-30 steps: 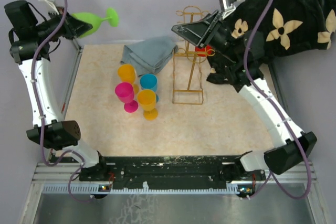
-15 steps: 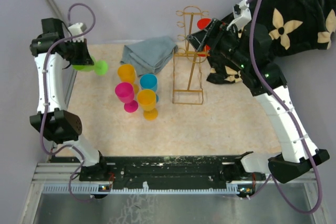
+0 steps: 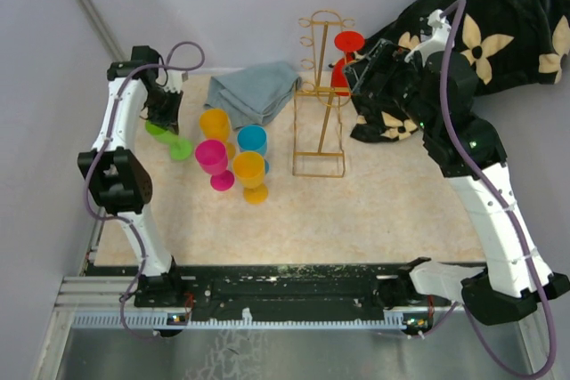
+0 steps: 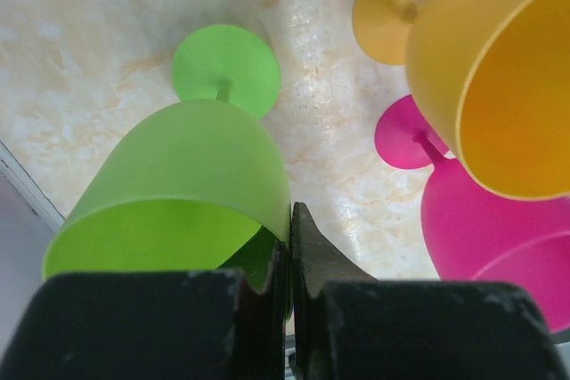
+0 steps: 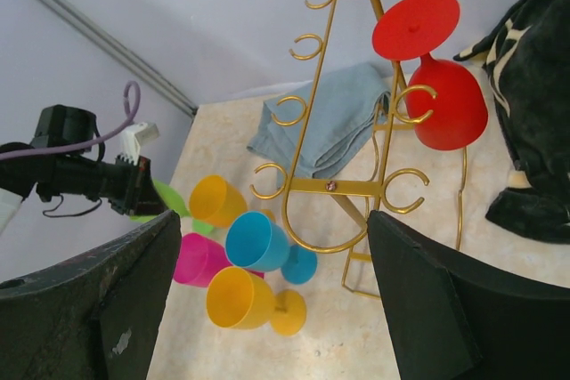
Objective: Take the wine glass off the wine glass rack
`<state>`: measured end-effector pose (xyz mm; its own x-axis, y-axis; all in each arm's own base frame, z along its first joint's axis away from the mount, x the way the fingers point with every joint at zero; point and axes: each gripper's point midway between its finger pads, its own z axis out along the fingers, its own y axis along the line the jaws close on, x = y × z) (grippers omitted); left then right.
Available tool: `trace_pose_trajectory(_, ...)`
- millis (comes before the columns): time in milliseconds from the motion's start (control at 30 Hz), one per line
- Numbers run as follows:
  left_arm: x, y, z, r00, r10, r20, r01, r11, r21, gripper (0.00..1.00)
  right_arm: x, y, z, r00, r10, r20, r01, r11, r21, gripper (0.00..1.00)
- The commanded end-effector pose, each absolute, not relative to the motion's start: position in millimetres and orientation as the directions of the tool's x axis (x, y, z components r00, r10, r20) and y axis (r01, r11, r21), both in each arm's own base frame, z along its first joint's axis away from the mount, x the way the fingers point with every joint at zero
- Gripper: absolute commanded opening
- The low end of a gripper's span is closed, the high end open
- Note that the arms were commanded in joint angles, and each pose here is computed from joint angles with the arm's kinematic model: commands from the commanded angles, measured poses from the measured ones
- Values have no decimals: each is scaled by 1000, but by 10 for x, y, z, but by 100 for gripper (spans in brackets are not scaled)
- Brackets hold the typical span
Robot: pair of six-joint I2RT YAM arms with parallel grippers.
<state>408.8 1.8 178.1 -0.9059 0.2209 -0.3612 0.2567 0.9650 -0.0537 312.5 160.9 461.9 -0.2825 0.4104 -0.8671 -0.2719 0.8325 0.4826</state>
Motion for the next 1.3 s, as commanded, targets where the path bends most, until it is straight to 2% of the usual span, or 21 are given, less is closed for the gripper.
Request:
trace_pose_trajectory(0, 4137, 15, 1723, -903, 278, -327, 293, 956, 4, 0, 3027, 1457, 4836, -203, 432, -879, -263, 840, 474, 85)
trace_pose_trajectory(367, 4241, -62, 1558, -908, 304, -290, 313, 950, 17, 0, 3047, 1446, 4796, -213, 428, -878, -246, 846, 472, 85)
trace_pose_trajectory(400, 4231, -64, 1547, -909, 303, -285, 312, 950, 12, 3, 3049, 1440, 4781, -216, 425, -879, -241, 849, 470, 85)
trace_pose_trajectory(533, 4203, -79, 1504, -915, 297, -273, 310, 951, -1, 27, 3070, 1416, 4738, -222, 418, -881, -224, 857, 463, 85)
trace_pose_trajectory(800, 4228, -110, 1590, -911, 283, -299, 300, 954, -11, 54, 3166, 1353, 4760, -219, 426, -878, -200, 861, 468, 85)
trace_pose_trajectory(933, 4280, -139, 1866, -884, 278, -377, 301, 954, -1, 72, 3393, 1164, 4820, -218, 436, -873, -174, 863, 475, 85)
trace_pose_trajectory(1133, 4365, -286, 2461, -785, 258, -563, 323, 946, -17, 83, 3973, 945, 4842, -263, 482, -836, -194, 822, 535, 85)
trace_pose_trajectory(1267, 4374, -401, 2971, -681, 226, -696, 340, 940, -28, 90, 4303, 1015, 4751, -355, 529, -770, -256, 737, 625, 83)
